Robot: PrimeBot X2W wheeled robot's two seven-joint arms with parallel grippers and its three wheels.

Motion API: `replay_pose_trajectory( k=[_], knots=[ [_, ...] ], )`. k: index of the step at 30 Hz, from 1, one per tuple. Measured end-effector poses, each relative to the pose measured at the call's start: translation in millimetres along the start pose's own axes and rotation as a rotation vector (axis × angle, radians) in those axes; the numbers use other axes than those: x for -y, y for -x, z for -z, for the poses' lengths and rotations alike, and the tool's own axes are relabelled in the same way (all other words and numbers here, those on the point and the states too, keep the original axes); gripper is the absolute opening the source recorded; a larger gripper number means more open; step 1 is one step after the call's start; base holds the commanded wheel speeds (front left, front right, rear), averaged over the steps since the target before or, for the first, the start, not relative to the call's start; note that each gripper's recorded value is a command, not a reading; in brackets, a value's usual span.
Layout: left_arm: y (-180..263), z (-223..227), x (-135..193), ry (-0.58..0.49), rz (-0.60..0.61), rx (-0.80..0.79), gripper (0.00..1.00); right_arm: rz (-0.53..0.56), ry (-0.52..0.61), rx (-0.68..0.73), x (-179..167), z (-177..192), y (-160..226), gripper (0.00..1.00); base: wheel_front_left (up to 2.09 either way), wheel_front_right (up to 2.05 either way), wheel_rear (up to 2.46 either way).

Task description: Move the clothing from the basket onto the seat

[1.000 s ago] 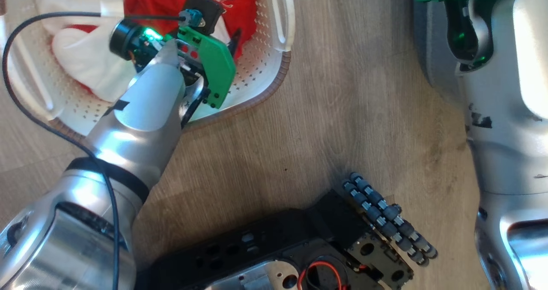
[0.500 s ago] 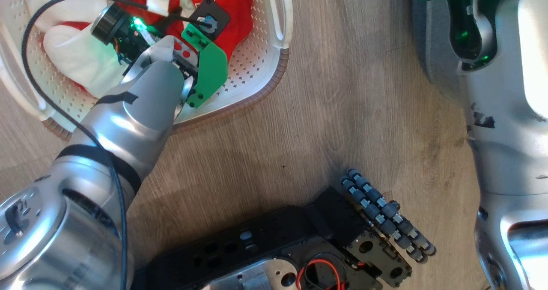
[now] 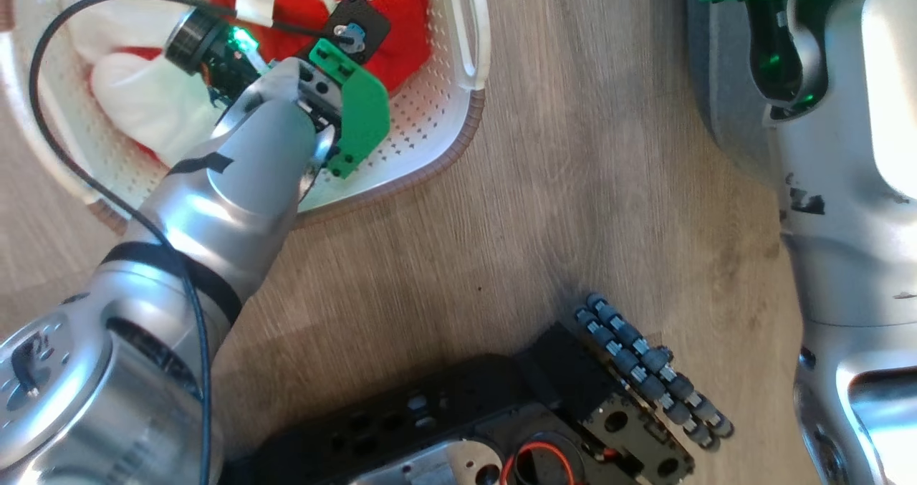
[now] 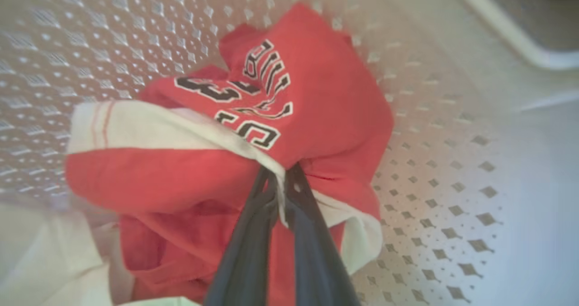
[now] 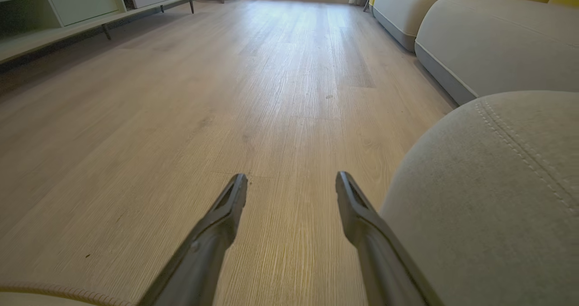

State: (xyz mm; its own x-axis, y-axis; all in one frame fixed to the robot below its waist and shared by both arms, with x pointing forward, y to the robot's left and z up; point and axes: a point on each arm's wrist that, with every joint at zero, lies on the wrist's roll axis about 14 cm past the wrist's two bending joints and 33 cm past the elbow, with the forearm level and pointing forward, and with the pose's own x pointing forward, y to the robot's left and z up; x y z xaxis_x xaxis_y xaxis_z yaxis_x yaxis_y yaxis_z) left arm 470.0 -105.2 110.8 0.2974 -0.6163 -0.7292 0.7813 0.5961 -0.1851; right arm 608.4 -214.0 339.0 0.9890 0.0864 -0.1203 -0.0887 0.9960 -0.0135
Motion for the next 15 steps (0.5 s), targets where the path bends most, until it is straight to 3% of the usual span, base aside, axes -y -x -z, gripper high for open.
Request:
replay_pose_trajectory(
  k=[15],
  knots=[
    [89.3,-80.3,-18.2,0.111,-0.118,0.257,0.0,0.004,0.012,0.032,-14.1,-48.2,29.1,1.0,0.0,0.0,0.0]
  ],
)
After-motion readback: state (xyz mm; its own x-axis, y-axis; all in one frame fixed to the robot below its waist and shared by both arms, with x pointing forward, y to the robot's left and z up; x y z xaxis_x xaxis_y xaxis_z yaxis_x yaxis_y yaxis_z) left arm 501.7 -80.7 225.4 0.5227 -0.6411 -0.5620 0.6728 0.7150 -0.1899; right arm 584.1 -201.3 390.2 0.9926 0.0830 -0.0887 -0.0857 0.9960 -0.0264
